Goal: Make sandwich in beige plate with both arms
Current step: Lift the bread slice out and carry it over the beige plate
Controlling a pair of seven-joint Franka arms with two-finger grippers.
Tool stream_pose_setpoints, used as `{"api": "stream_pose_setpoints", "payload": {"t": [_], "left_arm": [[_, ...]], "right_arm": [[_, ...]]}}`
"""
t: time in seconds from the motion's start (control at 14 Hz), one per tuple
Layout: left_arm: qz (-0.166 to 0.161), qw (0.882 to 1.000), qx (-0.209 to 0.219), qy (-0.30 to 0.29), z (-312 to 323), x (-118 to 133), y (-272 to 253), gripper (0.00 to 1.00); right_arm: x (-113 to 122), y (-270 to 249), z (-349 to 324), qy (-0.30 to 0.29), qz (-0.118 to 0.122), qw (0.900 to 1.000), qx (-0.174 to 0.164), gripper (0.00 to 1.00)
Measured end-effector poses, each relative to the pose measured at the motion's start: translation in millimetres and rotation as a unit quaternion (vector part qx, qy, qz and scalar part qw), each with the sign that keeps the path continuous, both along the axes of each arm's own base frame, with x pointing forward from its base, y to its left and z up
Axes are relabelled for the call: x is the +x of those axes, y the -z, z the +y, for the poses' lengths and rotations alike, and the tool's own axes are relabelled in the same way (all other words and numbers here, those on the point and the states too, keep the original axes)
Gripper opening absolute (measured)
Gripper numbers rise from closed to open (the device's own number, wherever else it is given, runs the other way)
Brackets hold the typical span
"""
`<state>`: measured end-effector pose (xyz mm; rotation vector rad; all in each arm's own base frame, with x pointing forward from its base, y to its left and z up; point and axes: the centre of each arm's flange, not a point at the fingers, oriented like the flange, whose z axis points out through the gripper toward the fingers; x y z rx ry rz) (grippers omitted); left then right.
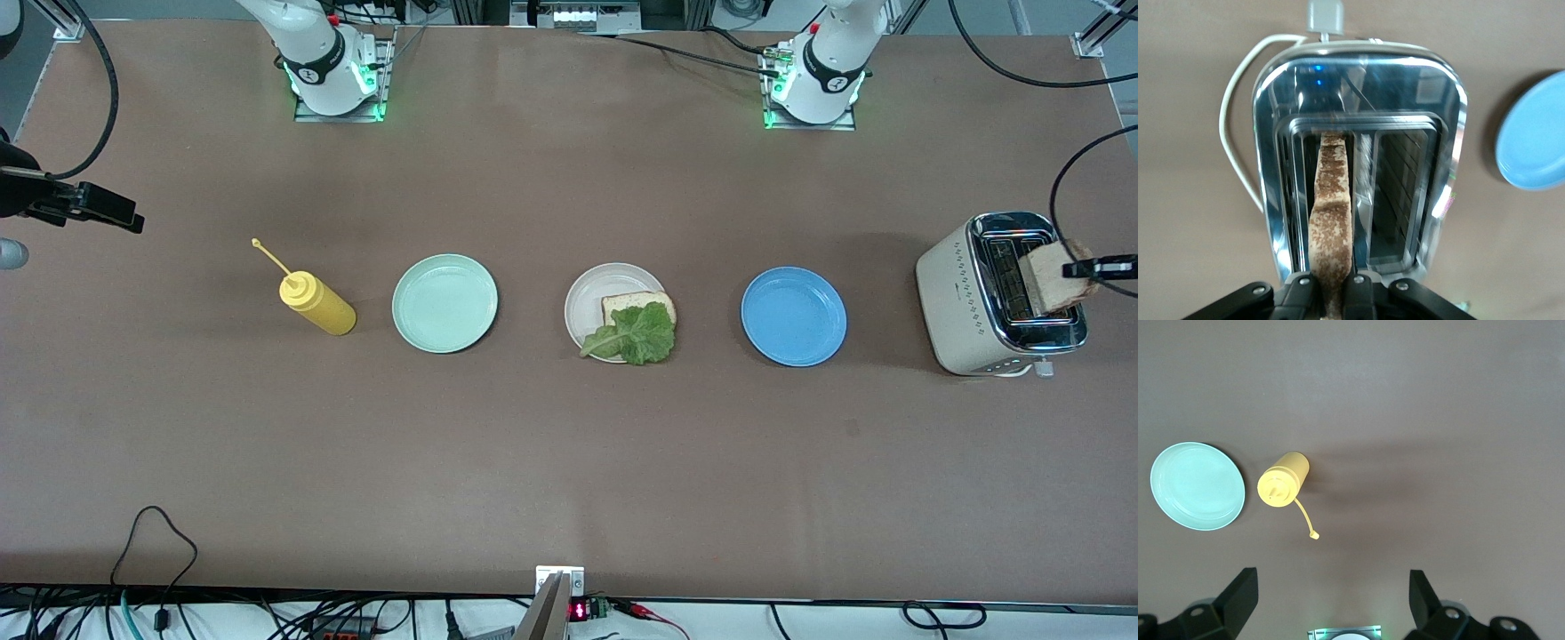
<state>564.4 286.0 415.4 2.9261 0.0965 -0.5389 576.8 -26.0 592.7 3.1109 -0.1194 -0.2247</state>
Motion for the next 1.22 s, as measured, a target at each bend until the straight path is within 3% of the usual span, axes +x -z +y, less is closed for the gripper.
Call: {"api": "stream_pose_setpoints", "payload": {"t": [0.43, 0.79, 1.0, 1.22], "left_arm": [[-0.018, 0.998, -0.048, 0.045, -58.7, 12.0, -96.2, 0.1], [0.008, 0.979, -0.098, 0.176, -226.6, 32.3, -114.7, 0.1], [0.034, 0.973, -0.091, 0.207, -325.8, 33.6, -106.1, 0.1], [0.047, 0.976, -0.064, 0.203, -402.0, 31.6, -94.2, 0.1]], "right_arm": [[0.0, 0.0, -0.3, 0.0, 0.0, 1.0, 0.0, 1.0], [-0.1, 0.2, -2.2, 0.002, 0.0, 1.0, 0.0, 1.0], [-0.2, 0.3, -4.6, 0.004, 0.0, 1.0, 0.0, 1.0], [-0.2, 0.3, -5.7, 0.005, 0.0, 1.0, 0.0, 1.0]]}}
